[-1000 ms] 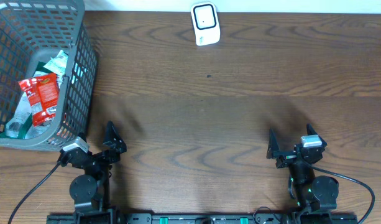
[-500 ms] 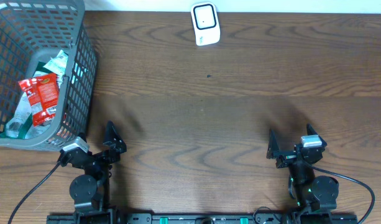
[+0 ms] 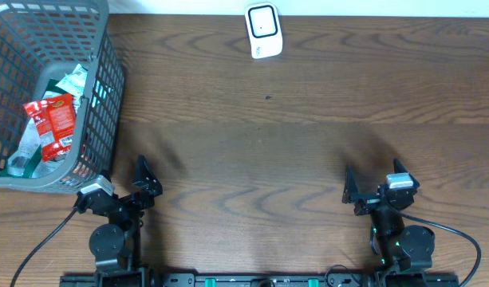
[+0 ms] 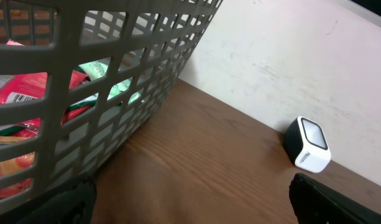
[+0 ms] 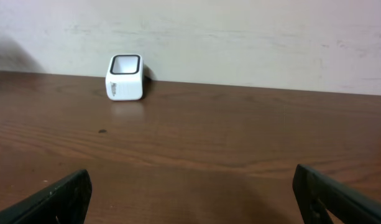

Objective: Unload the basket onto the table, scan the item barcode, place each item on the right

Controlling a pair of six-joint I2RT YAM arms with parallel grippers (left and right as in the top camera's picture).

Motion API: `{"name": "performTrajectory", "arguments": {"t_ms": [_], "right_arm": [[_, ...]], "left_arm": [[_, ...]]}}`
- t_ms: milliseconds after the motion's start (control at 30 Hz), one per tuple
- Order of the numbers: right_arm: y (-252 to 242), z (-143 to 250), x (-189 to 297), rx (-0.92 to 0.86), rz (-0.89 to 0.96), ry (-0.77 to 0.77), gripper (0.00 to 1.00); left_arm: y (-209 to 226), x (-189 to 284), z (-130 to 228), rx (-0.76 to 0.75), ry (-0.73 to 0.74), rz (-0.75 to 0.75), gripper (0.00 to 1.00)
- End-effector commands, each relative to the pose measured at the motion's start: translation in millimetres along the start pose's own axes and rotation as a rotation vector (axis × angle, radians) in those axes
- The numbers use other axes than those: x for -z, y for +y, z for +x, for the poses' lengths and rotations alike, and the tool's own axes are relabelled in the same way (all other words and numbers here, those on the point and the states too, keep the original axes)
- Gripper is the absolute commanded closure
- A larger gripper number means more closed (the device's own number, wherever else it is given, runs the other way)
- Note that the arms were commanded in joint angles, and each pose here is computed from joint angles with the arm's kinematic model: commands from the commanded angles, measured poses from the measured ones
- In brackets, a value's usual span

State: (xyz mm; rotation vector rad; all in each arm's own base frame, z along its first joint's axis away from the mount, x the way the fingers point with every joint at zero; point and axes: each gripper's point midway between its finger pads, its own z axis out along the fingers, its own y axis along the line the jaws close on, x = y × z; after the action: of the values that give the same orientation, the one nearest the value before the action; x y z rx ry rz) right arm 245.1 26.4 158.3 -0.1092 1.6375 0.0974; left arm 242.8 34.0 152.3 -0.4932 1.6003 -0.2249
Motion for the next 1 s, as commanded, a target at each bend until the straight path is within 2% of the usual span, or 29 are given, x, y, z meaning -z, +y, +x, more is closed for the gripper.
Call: {"name": "performTrajectory", "arguments": {"t_ms": [0, 133, 267, 567, 967], "right_arm": [[-1.9, 0.4, 0.3, 0.004, 0.006, 0.0, 0.01], [-1.9, 0.5, 0.3, 0.004, 0.006, 0.0, 0.01], [-1.9, 0.4, 0.3, 0.004, 0.006, 0.0, 0.01], [-1.9, 0.4, 0.3, 0.004, 0.006, 0.0, 0.01], [-1.9, 0.4, 0.3, 0.004, 0.006, 0.0, 0.01]], "left_arm": [[12.9, -0.1, 12.0, -0.023, 0.038, -0.058, 0.01], [8.9, -0.3, 13.1, -0.022, 0.045, -0.035, 0.0], [-24.9, 2.0, 16.6, -0.02, 0.083, 0.153, 0.0], [-49.9, 9.7, 6.1, -0.028, 0.086, 0.271, 0.0], [-56.1, 12.4, 1.7, -0.03, 0.084, 0.297, 0.0]]}}
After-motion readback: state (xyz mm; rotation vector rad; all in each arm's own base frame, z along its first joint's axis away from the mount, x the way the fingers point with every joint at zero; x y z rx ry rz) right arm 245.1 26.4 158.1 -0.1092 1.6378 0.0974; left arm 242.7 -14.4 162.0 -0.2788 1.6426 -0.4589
